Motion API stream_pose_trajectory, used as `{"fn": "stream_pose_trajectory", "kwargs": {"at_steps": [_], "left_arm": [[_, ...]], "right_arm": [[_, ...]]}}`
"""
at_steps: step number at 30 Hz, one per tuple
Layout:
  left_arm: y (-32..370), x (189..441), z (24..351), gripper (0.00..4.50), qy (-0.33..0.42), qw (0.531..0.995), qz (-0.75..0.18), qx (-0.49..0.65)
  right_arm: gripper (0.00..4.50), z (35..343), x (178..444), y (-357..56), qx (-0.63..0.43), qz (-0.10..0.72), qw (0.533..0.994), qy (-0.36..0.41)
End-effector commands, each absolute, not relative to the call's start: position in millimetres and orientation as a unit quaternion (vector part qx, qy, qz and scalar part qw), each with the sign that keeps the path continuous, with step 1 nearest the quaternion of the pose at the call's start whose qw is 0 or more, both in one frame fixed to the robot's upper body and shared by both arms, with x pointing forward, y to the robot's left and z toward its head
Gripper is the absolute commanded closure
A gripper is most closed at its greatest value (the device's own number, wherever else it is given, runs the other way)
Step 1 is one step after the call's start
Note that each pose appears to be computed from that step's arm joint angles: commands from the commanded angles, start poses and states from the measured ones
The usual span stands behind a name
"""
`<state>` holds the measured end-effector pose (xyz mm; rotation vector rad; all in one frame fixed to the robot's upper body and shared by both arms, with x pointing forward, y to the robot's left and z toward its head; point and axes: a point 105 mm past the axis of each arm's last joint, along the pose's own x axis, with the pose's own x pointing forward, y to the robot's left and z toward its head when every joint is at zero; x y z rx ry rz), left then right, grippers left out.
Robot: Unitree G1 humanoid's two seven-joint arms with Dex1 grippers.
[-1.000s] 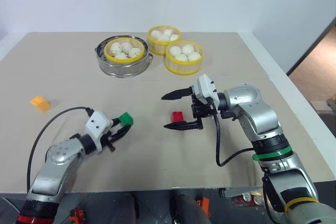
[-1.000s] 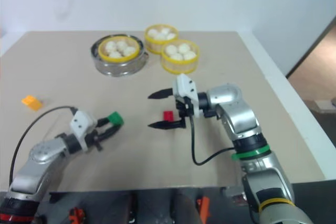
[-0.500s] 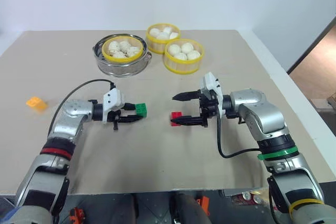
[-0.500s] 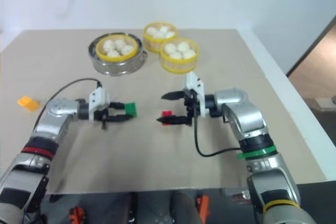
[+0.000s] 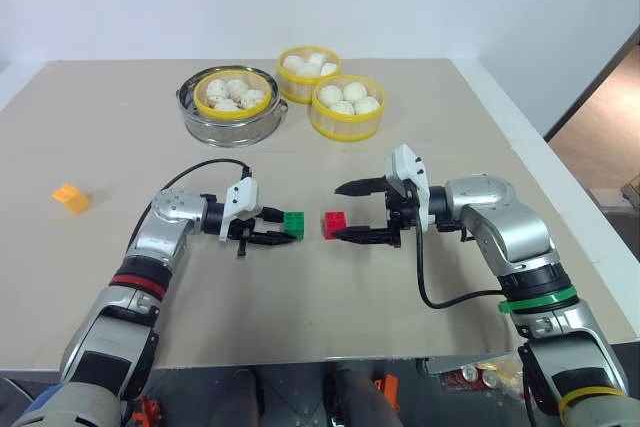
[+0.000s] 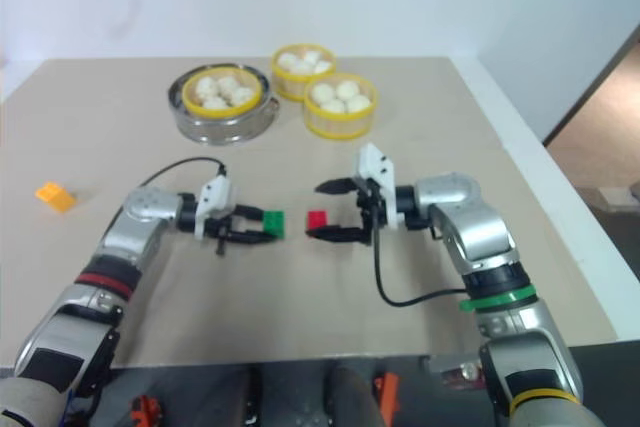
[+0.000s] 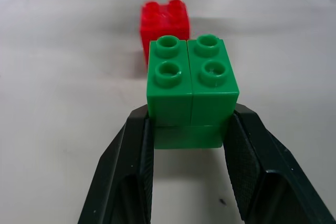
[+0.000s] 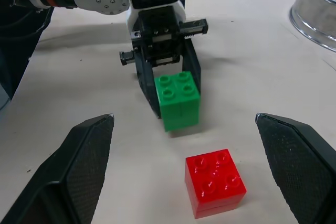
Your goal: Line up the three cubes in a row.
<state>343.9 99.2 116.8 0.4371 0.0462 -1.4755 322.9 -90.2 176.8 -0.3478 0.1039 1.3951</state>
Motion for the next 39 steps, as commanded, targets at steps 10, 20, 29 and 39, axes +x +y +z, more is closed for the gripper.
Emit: {"fn": "stream_pose_trajectory", "kwargs": {"at_steps": [10, 20, 29, 39], "left_arm": [[102, 348, 116, 3.2, 0.024, 0.728, -0.651, 0.214], [106, 349, 107, 3.2, 0.04, 0.724, -0.651, 0.225], [108, 347, 102, 3.2, 0.048, 0.713, -0.656, 0.243], [111, 355, 107, 0.87, 0.049, 0.726, -0.64, 0.248]], "right_arm": [[0.0, 189, 319, -93, -0.175, 0.632, 0.755, 0.02], [0.0, 186, 318, -94, -0.18, 0.632, 0.754, 0.024], [0.0, 185, 318, -95, -0.181, 0.631, 0.754, 0.025], [0.0, 182, 319, -96, -0.183, 0.629, 0.755, 0.026]]}}
